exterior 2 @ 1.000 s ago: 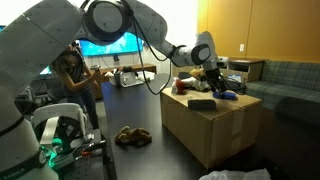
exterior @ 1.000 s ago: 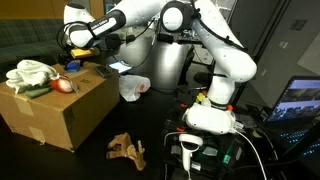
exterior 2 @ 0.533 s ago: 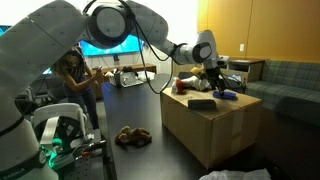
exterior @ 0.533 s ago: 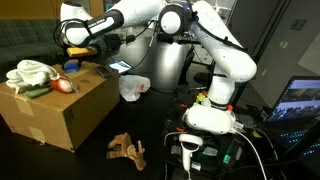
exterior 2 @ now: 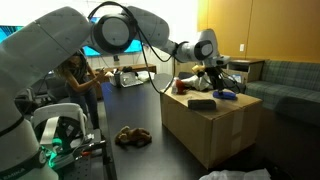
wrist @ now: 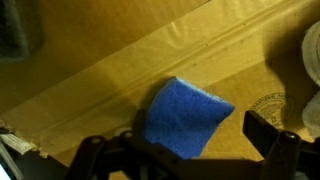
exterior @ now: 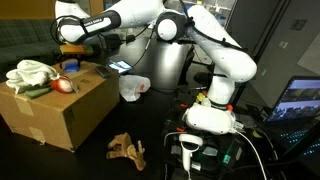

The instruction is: Retrieve the stuffed deer from the box and place it on the table. Lift the black object on the table and position it on top of the box. Take the plastic on the box and place it to the right of the table. Grab the red toy and the towel, then place them on the box. Lastly, pick up the blue object from the box and place it on the table.

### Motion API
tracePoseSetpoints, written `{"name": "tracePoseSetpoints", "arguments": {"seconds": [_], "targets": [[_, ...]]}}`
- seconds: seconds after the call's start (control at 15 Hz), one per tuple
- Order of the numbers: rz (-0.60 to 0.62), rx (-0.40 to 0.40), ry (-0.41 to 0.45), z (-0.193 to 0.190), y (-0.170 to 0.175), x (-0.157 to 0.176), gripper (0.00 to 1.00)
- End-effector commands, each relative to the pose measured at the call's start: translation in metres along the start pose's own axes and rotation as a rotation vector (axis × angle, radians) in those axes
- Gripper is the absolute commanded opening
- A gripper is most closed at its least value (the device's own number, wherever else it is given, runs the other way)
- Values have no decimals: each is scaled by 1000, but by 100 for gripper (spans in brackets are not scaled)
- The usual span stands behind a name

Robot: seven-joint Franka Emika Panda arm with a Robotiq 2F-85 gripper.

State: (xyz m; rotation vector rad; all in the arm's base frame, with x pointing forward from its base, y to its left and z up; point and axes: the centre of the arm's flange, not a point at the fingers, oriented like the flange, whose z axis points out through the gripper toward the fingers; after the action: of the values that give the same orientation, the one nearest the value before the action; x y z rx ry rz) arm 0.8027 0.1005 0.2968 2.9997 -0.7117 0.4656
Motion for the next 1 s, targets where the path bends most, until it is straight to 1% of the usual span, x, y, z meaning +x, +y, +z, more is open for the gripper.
{"name": "tracePoseSetpoints", "arguments": {"seconds": [0.0,0.2,0.4,0.53,0.6,0.73,0.8,0.87,0.93], "targets": [[97,-47,23,3,-27,27,100],[148,-118,44,8,-33,26,100],[172,-210,77,12,-38,21,100],[172,-270,92,16,-41,16,87],[170,-292,93,18,-42,14,73],[163,-313,85,25,-43,11,51],[160,-309,81,24,-43,10,44],[160,-303,71,25,-41,10,40],[161,-301,67,25,-40,10,39]]}}
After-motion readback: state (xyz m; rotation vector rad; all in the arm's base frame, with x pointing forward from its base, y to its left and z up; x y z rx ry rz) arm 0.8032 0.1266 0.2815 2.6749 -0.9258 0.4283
